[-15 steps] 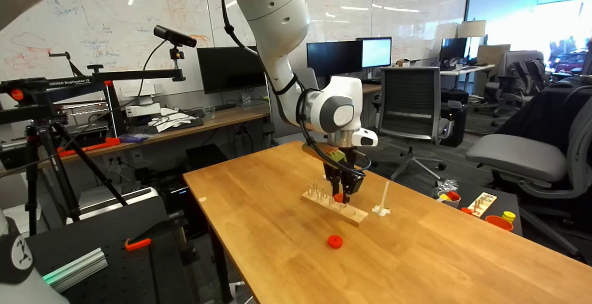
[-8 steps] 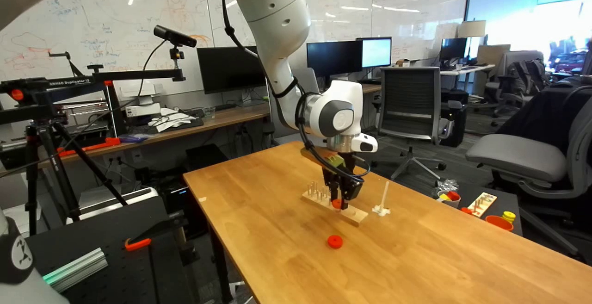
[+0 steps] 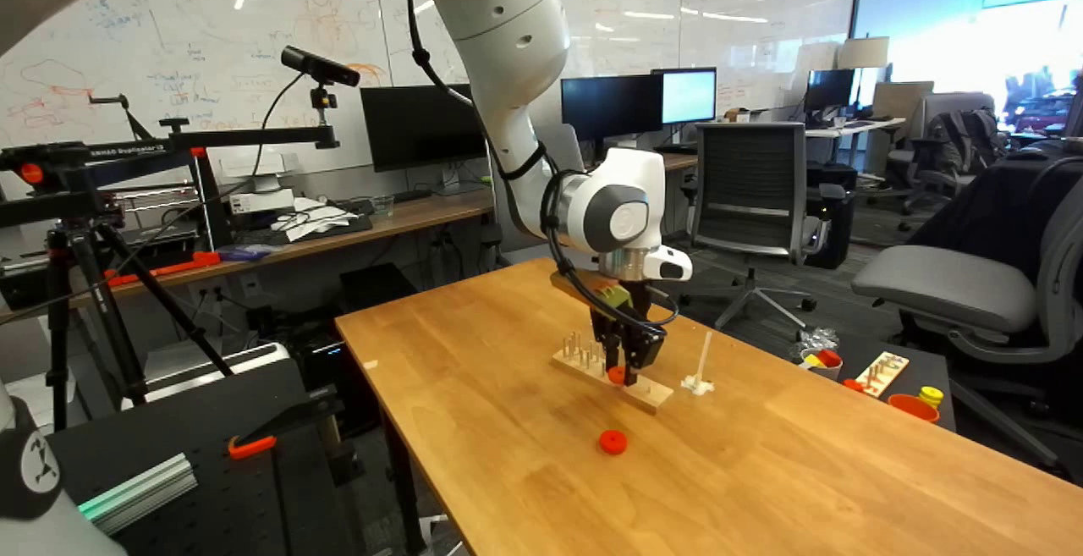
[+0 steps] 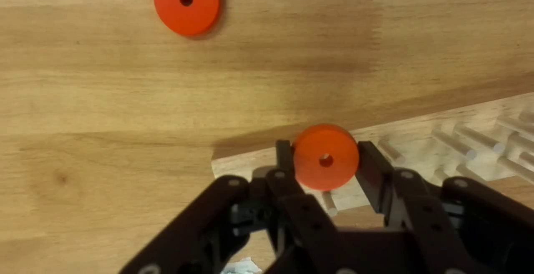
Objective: Place an orange disk on the wooden base
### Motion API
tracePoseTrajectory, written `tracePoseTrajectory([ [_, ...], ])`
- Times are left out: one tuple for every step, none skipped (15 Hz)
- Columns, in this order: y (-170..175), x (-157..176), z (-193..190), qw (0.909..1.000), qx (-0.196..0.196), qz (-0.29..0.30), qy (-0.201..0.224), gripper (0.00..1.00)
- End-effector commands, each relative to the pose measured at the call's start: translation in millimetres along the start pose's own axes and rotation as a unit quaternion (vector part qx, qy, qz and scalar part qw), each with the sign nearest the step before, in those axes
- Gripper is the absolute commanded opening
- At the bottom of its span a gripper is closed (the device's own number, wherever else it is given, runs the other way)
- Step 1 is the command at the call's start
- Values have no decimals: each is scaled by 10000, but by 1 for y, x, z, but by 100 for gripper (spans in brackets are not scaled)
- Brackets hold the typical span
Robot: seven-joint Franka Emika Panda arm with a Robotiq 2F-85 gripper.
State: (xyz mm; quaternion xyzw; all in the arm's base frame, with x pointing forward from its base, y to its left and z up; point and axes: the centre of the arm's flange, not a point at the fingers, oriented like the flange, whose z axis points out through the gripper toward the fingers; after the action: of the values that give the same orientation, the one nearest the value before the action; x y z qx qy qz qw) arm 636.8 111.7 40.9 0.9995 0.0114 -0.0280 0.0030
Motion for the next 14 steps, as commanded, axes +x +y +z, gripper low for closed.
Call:
tracePoseTrajectory([
  [-3,0,-13,10000,59,-8,37,18],
  [-4,0,-14,10000,58,-16,43,18],
  [-5,0,-15,10000,59,-22,49,18],
  [-7,1,-16,10000,55,-32,58,18],
  [-8,1,-17,10000,56,-38,67,18],
  [-8,1,-18,9999,53,-42,75,18],
  [-8,1,-17,10000,53,-41,72,18],
  [-7,1,-16,10000,56,-31,62,18],
  [-6,1,-15,10000,57,-20,49,18],
  [-4,1,-13,10000,42,-14,36,18],
  [-3,1,-13,10000,40,-5,32,18],
  [-2,1,-12,10000,41,3,29,18],
  [-1,2,-11,10000,40,10,24,18],
  [0,2,-10,10000,36,13,20,18],
])
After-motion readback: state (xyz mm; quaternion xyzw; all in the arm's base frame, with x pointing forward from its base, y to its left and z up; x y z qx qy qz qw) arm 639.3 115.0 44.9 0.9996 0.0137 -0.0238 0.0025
